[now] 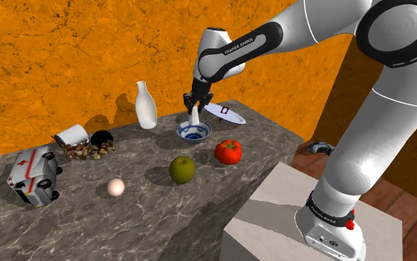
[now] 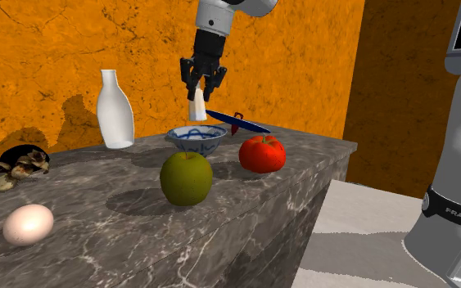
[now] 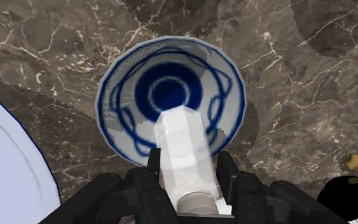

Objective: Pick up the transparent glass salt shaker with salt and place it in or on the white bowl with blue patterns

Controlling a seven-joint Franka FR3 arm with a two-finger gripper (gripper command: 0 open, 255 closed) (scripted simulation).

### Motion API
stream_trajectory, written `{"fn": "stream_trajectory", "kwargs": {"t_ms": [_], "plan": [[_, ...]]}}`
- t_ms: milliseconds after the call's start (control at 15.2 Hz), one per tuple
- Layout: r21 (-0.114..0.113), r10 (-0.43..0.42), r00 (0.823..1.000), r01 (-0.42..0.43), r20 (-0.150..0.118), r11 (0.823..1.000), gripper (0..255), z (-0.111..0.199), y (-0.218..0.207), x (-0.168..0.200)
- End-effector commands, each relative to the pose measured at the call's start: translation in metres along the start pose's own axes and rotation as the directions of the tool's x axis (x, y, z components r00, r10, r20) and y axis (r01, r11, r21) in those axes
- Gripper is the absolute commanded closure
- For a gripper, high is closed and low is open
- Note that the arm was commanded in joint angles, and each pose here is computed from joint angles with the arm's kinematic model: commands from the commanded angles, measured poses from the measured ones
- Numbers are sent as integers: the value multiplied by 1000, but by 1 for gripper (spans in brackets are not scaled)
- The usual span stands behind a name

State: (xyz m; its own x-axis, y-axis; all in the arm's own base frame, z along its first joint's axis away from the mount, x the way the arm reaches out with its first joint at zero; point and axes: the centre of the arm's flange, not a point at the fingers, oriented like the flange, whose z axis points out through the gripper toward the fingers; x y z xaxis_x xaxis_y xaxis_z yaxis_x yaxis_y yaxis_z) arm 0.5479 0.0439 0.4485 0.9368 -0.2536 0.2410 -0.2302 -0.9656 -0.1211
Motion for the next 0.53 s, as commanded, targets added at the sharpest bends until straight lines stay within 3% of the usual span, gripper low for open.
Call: {"fn": "stream_trajectory", "kwargs": {"t_ms": [0,462], "plan": [[0,0,1000,0,-1,1000,255,11,2,-2],[0,0,1000,0,-1,1000,255,31,4,-7]]}}
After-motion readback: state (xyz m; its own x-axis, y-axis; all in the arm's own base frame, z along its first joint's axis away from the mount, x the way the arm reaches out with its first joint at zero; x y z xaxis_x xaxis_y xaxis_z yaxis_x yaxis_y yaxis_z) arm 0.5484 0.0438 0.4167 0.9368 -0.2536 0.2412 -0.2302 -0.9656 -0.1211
